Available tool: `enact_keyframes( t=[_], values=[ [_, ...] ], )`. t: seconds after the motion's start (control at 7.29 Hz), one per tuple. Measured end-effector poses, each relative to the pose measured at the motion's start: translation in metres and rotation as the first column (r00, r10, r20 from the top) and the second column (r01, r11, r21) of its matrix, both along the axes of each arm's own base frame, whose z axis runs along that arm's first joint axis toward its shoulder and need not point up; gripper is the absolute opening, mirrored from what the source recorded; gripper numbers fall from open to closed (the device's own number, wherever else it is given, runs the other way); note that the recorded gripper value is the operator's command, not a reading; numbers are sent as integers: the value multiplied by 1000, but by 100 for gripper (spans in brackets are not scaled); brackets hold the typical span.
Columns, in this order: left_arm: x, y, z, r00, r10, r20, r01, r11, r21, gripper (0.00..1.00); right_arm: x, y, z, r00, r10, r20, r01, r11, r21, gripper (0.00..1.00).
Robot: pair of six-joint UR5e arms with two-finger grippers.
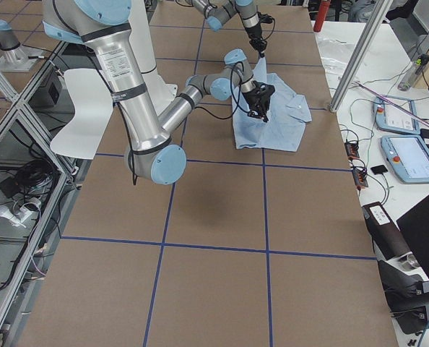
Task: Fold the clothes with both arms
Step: 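Grasp the hem with both grippers and fold it up toward the collar, then lower the folded hem near the collar and open both grippers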
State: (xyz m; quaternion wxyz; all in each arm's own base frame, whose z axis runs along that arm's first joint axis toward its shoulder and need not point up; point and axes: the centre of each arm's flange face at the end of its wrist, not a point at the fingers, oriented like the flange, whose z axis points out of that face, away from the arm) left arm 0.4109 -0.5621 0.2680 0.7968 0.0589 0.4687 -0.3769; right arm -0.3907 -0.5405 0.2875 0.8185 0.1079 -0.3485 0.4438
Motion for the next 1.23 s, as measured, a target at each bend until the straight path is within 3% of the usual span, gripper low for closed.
enact_keyframes(
  t=[0.41, 1.23],
  values=[
    [25, -42, 27, 1000, -14, 4, 14, 1000, 15, 0, -37, -53, 14, 1000, 5, -24, -6, 1000, -23, 0],
    [40, -71, 65, 1000, -27, -2, 27, 999, 33, 0, -53, -104, 40, 998, 21, -52, -23, 999, -43, 0]
  ],
)
